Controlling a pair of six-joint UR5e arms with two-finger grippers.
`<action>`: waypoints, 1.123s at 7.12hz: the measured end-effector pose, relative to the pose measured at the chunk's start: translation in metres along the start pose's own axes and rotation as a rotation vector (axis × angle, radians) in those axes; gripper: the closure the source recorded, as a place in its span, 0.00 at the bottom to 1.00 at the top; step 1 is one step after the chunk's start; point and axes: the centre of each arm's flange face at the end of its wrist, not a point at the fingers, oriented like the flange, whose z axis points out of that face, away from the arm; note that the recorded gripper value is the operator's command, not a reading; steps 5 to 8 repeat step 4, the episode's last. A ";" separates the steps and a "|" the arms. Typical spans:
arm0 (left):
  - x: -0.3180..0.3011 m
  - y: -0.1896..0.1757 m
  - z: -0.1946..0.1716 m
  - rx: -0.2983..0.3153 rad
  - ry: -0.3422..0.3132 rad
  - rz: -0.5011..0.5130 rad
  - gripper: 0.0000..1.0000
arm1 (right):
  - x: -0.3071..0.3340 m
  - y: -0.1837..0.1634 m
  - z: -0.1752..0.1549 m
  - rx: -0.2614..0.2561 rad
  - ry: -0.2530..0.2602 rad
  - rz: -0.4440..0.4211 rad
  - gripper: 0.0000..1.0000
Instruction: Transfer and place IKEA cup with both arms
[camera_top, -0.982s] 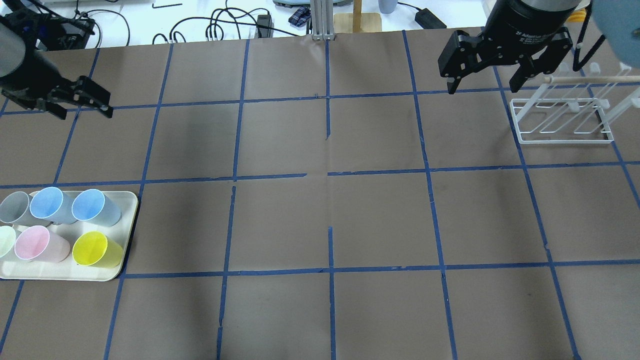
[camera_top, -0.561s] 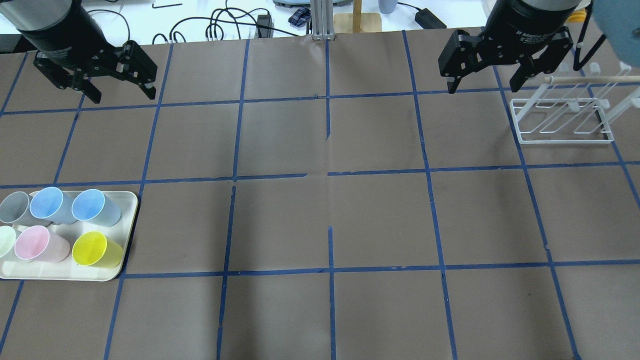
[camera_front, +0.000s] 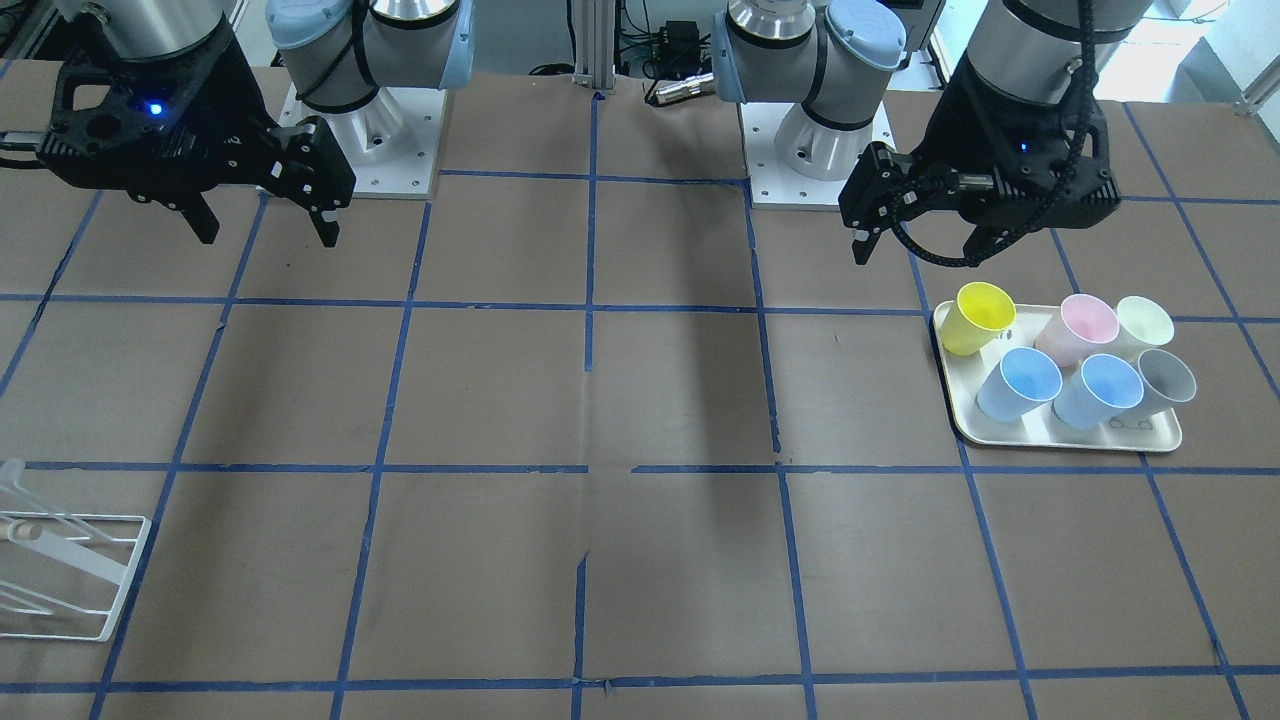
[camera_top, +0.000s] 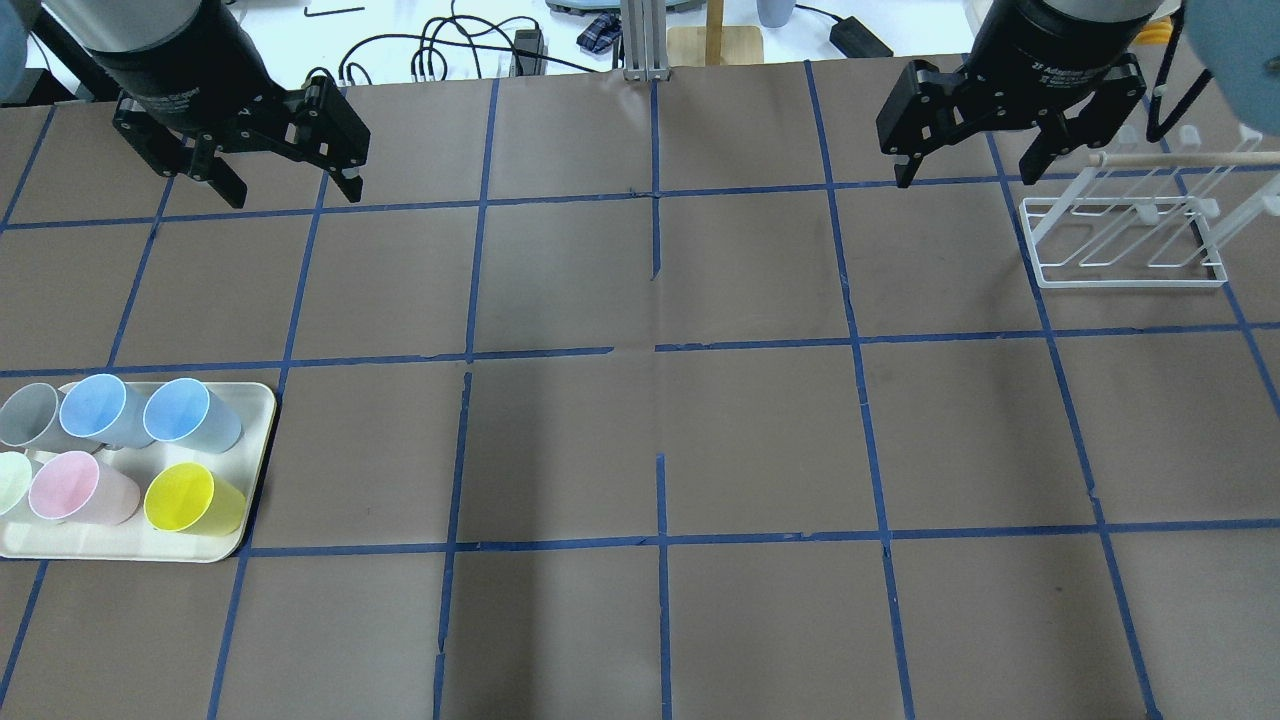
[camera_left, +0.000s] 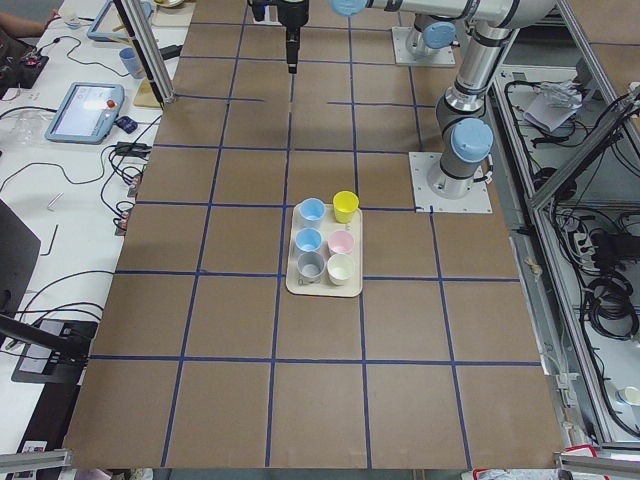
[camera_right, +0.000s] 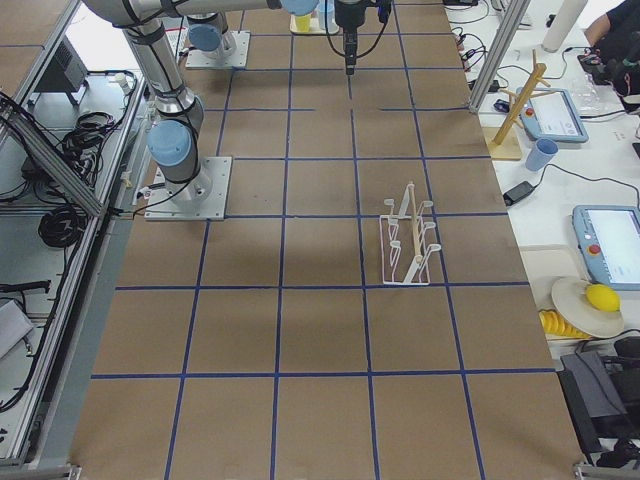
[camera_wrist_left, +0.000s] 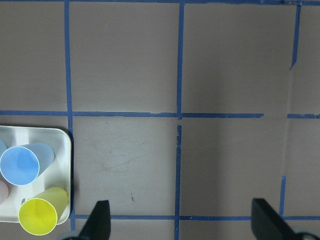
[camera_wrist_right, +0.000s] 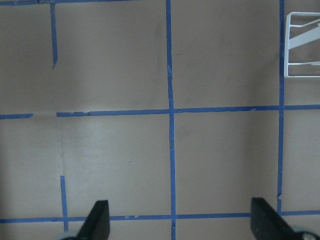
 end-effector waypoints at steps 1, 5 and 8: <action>-0.001 -0.001 0.000 0.012 0.000 0.003 0.00 | 0.000 0.000 0.000 0.001 -0.001 0.000 0.00; -0.001 -0.009 0.001 0.031 -0.005 0.008 0.00 | 0.000 0.000 0.000 0.000 0.003 0.000 0.00; -0.001 -0.009 0.001 0.031 -0.005 0.008 0.00 | 0.000 0.000 0.000 0.000 0.003 0.000 0.00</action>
